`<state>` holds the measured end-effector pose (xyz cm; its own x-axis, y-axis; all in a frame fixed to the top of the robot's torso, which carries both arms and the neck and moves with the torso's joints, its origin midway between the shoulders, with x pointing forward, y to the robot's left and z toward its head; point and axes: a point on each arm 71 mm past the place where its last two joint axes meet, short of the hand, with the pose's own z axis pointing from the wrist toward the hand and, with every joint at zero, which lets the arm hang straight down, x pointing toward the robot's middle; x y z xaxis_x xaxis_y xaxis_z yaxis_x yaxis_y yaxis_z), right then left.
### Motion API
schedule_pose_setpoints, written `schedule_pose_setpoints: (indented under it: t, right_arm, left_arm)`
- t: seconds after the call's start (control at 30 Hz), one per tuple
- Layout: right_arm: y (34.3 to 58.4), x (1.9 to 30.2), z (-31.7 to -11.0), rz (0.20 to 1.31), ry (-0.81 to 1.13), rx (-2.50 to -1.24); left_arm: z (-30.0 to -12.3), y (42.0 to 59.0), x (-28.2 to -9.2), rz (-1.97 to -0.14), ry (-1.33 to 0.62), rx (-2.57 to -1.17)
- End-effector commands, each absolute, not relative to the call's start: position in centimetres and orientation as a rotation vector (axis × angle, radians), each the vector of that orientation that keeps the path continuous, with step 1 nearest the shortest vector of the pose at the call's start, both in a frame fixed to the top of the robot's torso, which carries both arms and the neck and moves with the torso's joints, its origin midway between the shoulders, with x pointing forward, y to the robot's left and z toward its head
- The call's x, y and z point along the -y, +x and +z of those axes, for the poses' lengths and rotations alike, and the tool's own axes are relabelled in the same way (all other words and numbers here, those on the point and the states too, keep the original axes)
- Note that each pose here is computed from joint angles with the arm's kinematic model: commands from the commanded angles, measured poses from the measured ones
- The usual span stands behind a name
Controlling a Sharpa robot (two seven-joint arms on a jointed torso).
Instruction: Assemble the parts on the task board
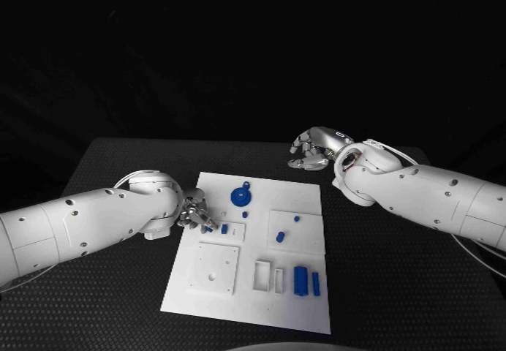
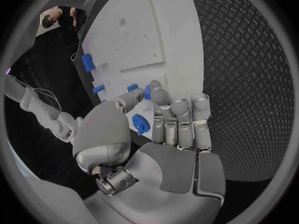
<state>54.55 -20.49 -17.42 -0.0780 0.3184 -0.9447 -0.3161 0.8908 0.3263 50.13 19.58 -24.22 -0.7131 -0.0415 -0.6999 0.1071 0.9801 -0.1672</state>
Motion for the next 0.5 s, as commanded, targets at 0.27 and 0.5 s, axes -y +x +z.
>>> schedule_pose_setpoints:
  t: [0.27, 0.5]
  right_arm:
    - [54.52, 20.40, -17.51, 0.522, -0.012, -1.573]
    - [54.51, 20.32, -17.54, 0.524, -0.013, -1.574]
  left_arm:
    - [-25.02, 49.83, -19.89, -0.218, 0.034, -2.364]
    - [-24.94, 49.85, -20.00, -0.236, 0.021, -2.357]
